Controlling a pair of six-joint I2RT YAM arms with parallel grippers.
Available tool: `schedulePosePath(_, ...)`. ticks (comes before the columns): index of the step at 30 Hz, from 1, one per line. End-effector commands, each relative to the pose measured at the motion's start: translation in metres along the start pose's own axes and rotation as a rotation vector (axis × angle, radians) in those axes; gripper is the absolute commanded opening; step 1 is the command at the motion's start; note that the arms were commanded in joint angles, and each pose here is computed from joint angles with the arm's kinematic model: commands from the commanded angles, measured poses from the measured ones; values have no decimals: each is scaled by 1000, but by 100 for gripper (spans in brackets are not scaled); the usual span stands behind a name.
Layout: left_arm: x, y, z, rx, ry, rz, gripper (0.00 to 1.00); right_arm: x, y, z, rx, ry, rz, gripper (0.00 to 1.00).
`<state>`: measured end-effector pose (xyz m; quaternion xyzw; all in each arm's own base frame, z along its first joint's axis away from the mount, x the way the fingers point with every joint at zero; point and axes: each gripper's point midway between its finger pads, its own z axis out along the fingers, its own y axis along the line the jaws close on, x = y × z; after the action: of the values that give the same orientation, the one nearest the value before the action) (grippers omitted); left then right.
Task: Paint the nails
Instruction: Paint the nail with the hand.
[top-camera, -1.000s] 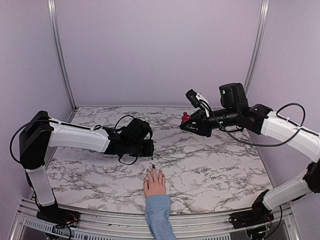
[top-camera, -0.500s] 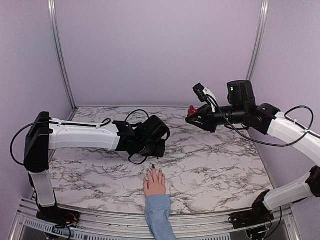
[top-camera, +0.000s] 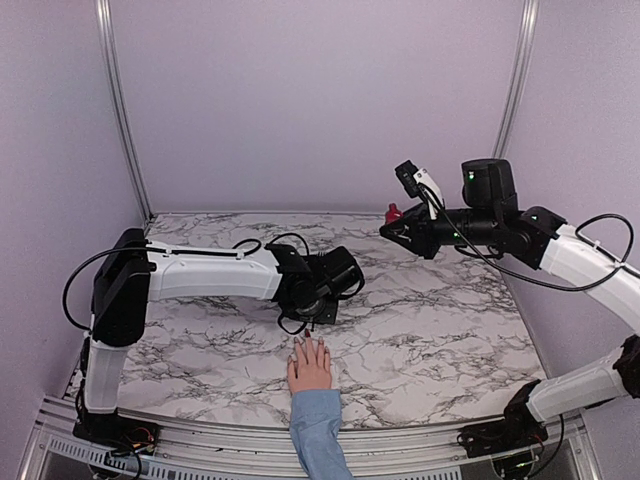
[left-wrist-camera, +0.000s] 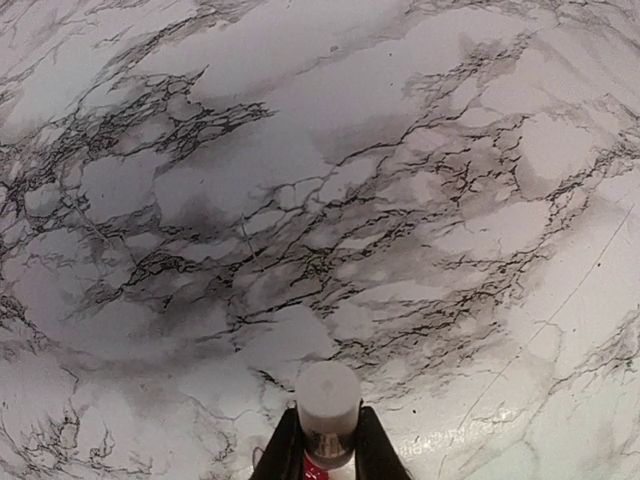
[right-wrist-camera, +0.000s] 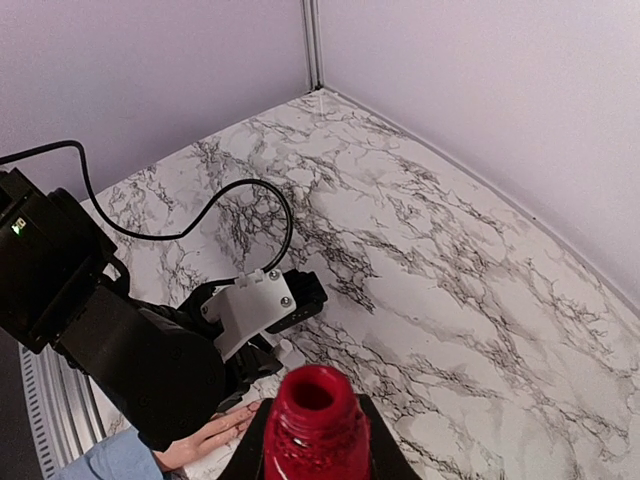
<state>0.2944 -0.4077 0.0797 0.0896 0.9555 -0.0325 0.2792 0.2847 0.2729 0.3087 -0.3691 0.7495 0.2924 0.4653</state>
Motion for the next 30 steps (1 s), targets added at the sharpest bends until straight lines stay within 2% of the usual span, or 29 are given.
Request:
schedulePosePath(1,8,12,1,-80,31,8,0,-20,-4,-16,39,-55,-4,0)
schedulePosePath(11,12,16,3,-111,43,23,0,-16,-3,-17,42,-48,-7,0)
schedulePosePath(30,-17,20,-20,-112,-71,-3,0,-15,-4,-13,34,-41,-9,0)
